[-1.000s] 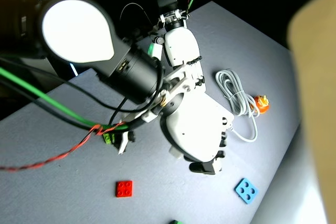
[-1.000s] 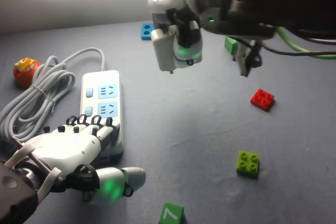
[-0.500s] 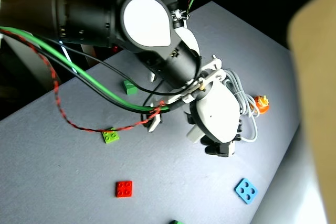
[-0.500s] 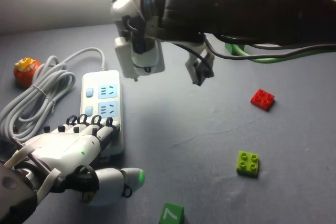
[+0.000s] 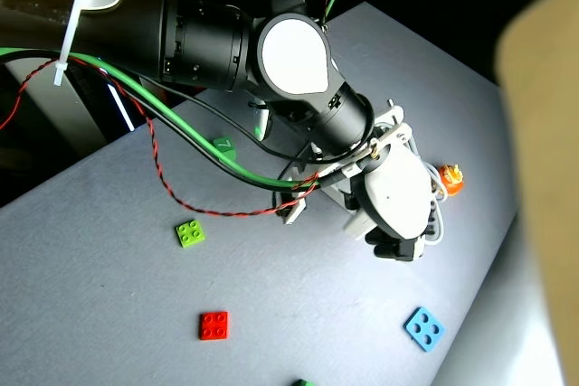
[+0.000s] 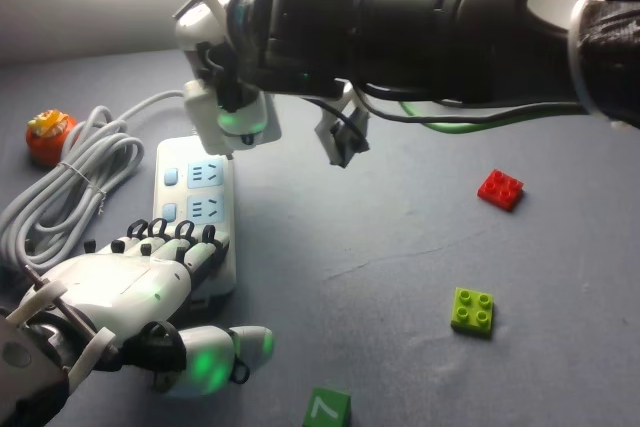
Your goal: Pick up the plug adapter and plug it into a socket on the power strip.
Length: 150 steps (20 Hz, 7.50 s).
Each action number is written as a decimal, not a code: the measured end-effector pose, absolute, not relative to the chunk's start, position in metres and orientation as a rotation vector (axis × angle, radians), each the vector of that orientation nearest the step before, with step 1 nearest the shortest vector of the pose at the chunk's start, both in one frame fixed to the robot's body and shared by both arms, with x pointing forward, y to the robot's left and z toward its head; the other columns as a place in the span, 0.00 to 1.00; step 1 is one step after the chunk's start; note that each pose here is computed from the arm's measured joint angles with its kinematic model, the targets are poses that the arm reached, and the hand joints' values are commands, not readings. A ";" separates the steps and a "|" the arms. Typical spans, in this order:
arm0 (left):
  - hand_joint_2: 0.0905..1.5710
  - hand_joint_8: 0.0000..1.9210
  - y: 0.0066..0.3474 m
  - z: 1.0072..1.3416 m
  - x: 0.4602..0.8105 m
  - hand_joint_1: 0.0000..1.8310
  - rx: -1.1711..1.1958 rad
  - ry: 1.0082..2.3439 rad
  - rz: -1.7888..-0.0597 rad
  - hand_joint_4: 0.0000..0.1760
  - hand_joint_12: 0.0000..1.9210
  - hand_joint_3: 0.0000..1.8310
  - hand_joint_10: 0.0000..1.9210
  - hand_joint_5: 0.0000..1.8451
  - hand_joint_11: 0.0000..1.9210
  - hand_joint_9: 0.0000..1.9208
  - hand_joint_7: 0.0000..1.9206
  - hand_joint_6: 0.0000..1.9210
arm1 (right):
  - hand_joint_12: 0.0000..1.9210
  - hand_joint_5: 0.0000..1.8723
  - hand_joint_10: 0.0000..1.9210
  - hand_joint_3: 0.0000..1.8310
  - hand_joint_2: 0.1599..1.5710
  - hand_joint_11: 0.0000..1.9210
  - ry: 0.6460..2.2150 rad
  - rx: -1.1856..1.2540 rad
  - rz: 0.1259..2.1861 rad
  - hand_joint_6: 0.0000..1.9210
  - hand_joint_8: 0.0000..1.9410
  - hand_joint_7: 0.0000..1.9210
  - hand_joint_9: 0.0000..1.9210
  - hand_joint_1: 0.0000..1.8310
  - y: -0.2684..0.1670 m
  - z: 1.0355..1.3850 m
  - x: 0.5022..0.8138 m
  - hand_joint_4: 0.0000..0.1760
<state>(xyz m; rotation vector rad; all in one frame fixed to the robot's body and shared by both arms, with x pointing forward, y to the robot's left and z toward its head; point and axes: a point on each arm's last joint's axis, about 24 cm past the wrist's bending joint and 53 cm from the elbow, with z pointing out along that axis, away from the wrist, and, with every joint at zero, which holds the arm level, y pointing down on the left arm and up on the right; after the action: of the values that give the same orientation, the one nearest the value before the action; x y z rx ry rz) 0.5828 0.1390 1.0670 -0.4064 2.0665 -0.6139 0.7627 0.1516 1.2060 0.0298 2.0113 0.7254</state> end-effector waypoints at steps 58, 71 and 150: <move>0.77 0.01 0.129 1.065 0.587 0.00 -0.383 2.056 -0.611 0.00 0.00 0.00 0.01 0.03 0.00 0.02 0.04 0.00 | 0.70 0.52 0.64 0.00 0.67 0.30 1.994 -0.061 0.780 0.50 0.44 0.56 0.44 0.75 0.183 1.176 0.745 0.00; 0.76 0.00 0.128 1.066 0.589 0.00 -0.386 2.054 -0.619 0.00 0.00 0.00 0.00 0.02 0.00 0.01 0.02 0.00 | 0.70 0.51 0.63 0.00 0.67 0.29 1.983 -0.098 0.789 0.52 0.41 0.57 0.45 0.75 0.185 1.176 0.744 0.00; 0.89 1.00 0.148 1.257 0.629 0.68 -0.184 1.732 -0.797 1.00 1.00 0.00 1.00 0.84 0.86 0.85 0.82 1.00 | 1.00 0.79 1.00 0.00 0.94 0.92 1.867 -0.155 0.770 1.00 1.00 0.84 0.88 0.56 -0.046 1.245 0.618 0.65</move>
<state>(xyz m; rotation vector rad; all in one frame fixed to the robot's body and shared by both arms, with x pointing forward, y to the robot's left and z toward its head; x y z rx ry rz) 0.6285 0.1476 1.2567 -0.1841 1.7320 -0.7968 0.6184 -0.0463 1.2445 -0.1553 1.8674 0.7700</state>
